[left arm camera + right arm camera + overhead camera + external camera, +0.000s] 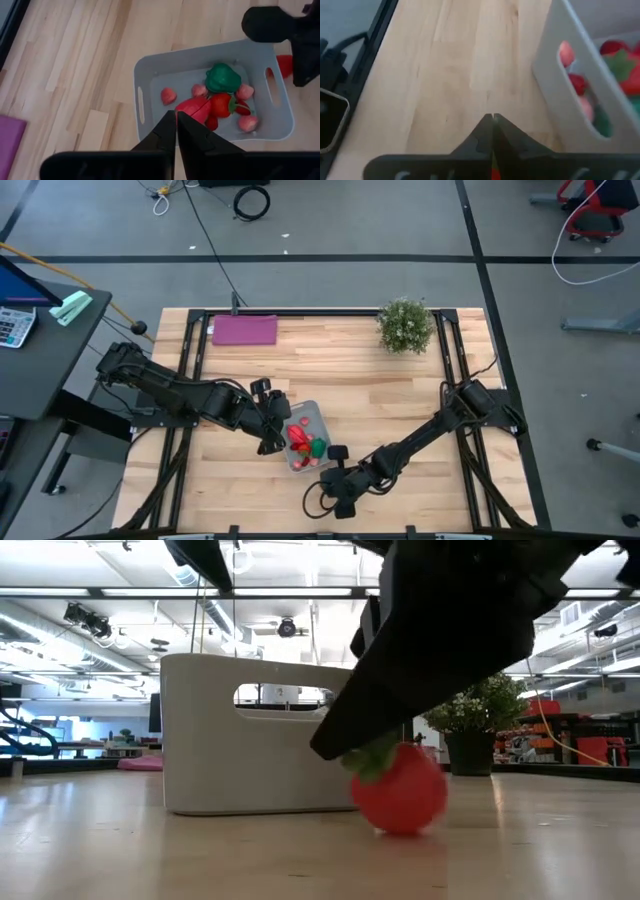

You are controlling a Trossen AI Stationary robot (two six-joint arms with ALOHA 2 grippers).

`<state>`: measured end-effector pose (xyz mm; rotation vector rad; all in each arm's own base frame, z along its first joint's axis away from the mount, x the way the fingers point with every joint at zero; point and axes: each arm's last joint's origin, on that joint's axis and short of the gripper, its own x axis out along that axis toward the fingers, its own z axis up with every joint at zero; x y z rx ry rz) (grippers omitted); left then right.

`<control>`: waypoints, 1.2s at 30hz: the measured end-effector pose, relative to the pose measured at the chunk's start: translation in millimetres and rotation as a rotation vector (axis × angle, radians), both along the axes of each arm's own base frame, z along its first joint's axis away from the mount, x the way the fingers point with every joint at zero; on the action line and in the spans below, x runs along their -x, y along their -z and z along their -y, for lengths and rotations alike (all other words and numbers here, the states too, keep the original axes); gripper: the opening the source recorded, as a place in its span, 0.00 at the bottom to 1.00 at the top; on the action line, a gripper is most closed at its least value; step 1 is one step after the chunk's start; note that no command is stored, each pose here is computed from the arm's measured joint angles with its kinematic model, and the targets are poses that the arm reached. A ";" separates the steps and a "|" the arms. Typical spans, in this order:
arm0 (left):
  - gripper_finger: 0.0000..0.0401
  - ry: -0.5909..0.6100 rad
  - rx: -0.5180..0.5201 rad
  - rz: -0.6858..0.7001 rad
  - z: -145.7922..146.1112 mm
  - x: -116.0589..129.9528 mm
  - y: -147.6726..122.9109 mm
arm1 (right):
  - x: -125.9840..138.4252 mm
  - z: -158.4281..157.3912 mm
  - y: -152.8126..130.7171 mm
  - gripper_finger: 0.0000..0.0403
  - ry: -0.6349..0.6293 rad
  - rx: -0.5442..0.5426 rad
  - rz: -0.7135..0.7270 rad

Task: Pick and placing Produce into tupperware
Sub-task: Put the red strawberry into the gray bin

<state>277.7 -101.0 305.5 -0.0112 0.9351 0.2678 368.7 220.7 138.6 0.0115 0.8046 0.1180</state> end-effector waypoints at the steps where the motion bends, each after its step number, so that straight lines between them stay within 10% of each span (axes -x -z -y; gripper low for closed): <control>1: 0.06 0.000 0.000 -0.001 0.0 0.1 0.0 | 0.1 0.3 -3.4 0.02 -0.013 0.015 0.012; 15: 0.04 0.002 -0.003 -0.004 -0.1 0.3 0.2 | 16.1 41.2 -126.5 0.01 0.053 0.144 0.331; 27: 0.06 0.000 -0.002 -0.004 -0.1 0.4 0.2 | -30.7 96.7 -62.4 0.03 0.086 0.034 0.123; 36: 0.03 0.002 -0.002 -0.004 -0.1 0.4 0.1 | -27.5 98.2 -66.1 0.21 0.010 0.027 0.095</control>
